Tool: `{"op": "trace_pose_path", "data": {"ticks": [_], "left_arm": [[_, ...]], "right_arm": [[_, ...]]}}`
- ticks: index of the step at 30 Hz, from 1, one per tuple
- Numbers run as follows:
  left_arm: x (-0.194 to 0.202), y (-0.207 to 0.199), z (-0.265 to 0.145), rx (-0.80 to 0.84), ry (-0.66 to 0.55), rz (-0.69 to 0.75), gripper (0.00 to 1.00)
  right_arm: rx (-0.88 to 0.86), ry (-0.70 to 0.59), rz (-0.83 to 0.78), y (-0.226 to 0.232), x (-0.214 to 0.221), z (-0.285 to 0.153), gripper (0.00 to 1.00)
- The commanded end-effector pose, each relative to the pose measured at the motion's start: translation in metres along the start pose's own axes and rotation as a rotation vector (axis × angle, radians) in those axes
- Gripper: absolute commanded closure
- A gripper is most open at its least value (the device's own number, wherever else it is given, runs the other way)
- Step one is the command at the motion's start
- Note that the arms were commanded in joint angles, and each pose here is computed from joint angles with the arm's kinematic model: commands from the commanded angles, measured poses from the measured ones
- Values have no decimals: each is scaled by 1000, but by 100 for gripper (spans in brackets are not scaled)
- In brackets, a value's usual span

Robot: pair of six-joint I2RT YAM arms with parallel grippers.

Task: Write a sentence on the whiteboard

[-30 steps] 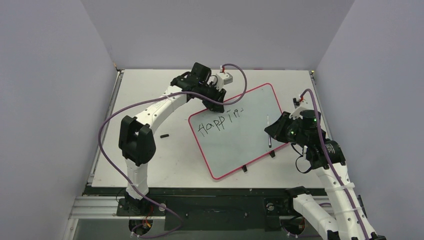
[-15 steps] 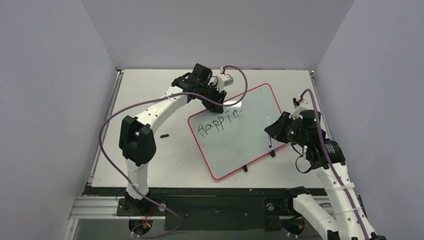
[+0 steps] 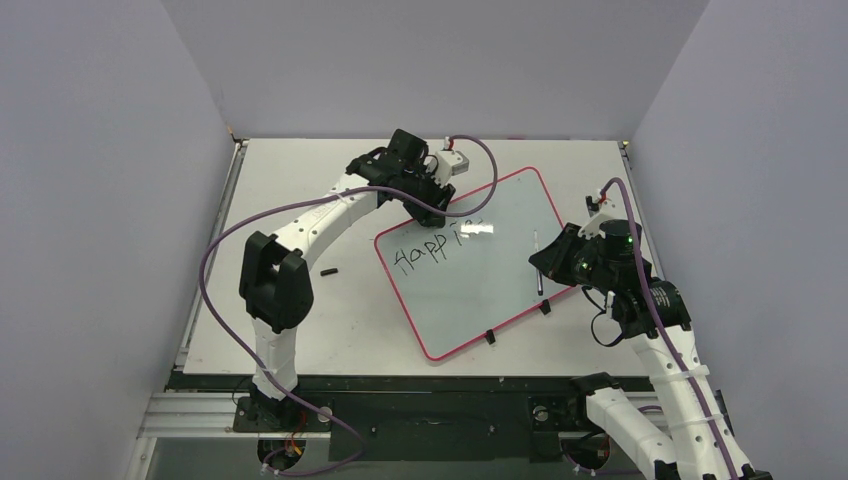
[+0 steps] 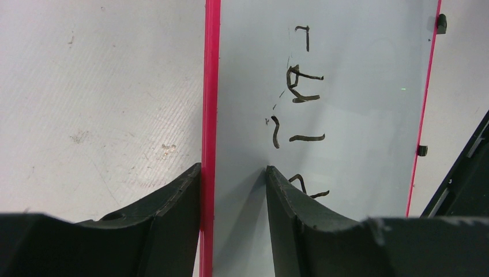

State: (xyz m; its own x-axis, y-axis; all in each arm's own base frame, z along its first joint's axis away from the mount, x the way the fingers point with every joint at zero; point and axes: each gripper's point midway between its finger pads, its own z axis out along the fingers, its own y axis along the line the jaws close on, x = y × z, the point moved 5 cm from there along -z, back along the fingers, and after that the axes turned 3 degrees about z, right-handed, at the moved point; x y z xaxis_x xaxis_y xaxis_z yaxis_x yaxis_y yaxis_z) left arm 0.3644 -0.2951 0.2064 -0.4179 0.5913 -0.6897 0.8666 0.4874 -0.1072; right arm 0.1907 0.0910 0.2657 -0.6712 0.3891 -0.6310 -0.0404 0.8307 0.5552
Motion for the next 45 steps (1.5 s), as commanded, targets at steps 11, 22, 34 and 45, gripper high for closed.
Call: {"op": "trace_pose_path", "data": {"ticks": [11, 22, 34, 45], "left_arm": [[-11, 10, -17, -62, -33, 18, 57], [-37, 13, -45, -123, -140, -10, 53], [-78, 1, -94, -157, -314, -64, 46], [-95, -86, -171, 226, -567, -16, 44]], "right_arm": [[-1, -38, -15, 2, -9, -1, 100], [-3, -29, -19, 1, -8, 2, 100], [-186, -41, -92, 29, -10, 1, 100], [-520, -30, -336, 93, -1, -9, 100]]}}
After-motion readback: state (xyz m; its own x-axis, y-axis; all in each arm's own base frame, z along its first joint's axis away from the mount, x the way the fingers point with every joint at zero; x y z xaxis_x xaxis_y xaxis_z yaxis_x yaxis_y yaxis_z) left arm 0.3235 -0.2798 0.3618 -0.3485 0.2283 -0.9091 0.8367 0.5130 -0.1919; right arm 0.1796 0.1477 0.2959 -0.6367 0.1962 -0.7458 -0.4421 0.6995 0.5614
